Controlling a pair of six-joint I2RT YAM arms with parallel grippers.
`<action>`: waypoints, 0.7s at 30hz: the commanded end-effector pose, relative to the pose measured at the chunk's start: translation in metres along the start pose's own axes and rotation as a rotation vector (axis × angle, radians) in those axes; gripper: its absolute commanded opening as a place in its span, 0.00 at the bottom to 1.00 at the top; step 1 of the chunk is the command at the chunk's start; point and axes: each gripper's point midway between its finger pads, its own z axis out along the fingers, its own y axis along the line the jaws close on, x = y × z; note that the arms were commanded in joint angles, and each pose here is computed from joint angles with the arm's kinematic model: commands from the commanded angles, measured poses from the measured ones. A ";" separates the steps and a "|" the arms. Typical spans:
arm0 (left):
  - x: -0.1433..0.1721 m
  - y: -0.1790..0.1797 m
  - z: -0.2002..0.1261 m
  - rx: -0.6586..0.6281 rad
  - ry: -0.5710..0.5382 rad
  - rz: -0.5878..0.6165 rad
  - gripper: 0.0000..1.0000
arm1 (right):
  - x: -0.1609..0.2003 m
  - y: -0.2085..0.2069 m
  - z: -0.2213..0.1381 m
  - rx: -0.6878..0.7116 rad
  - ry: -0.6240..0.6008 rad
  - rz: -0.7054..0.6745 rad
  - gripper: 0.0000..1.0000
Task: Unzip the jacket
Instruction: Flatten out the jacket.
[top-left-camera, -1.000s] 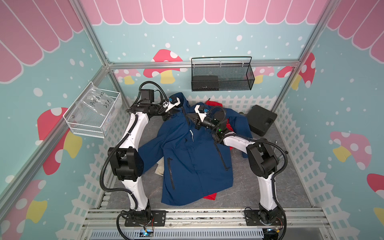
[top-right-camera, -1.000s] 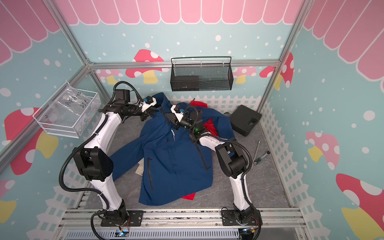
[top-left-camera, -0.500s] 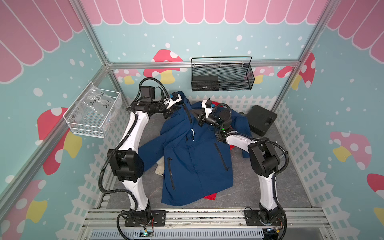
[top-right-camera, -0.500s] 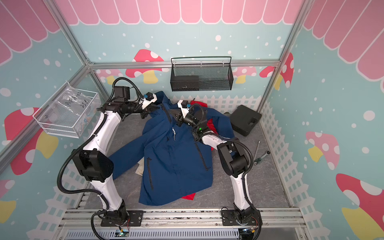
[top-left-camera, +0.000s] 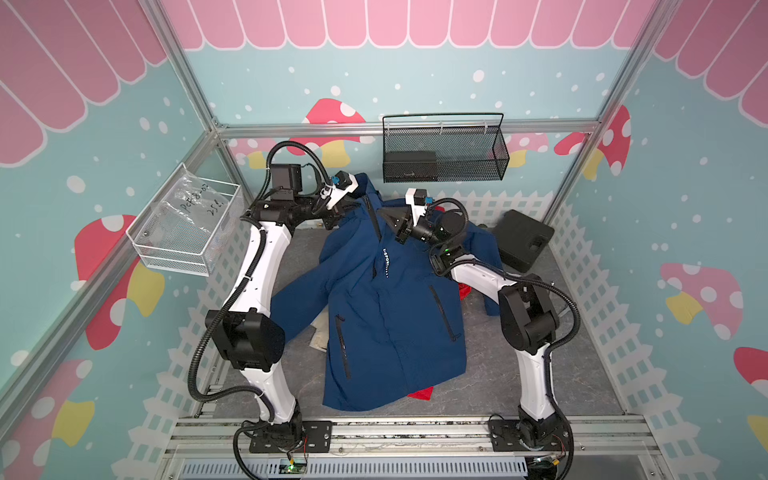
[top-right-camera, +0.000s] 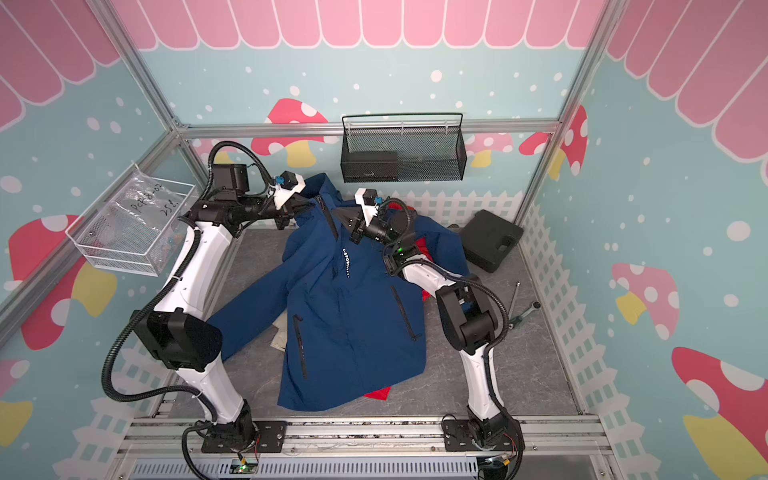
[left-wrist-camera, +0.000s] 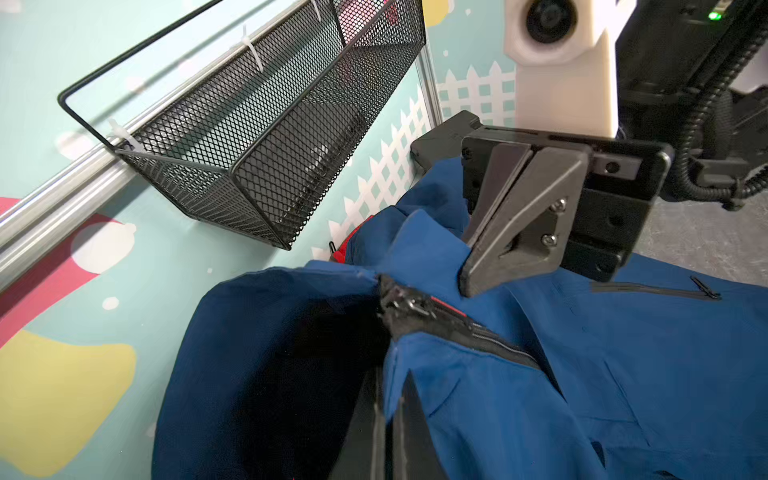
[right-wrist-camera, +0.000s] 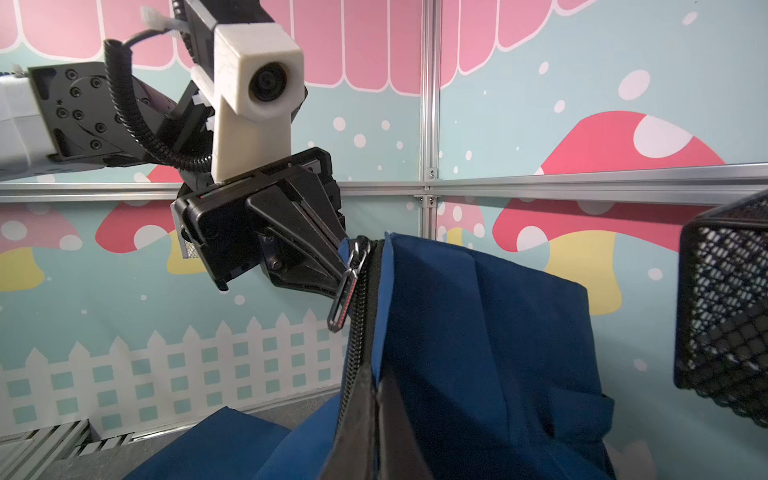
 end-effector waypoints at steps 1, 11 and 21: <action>-0.028 -0.003 -0.016 -0.018 -0.055 0.054 0.00 | -0.002 0.000 -0.002 -0.006 -0.015 -0.019 0.12; -0.020 -0.001 -0.012 -0.025 -0.035 0.048 0.00 | -0.017 0.027 -0.030 0.028 -0.006 -0.158 0.47; -0.020 -0.001 -0.013 -0.029 -0.031 0.050 0.00 | -0.037 0.071 -0.030 0.012 -0.031 -0.290 0.41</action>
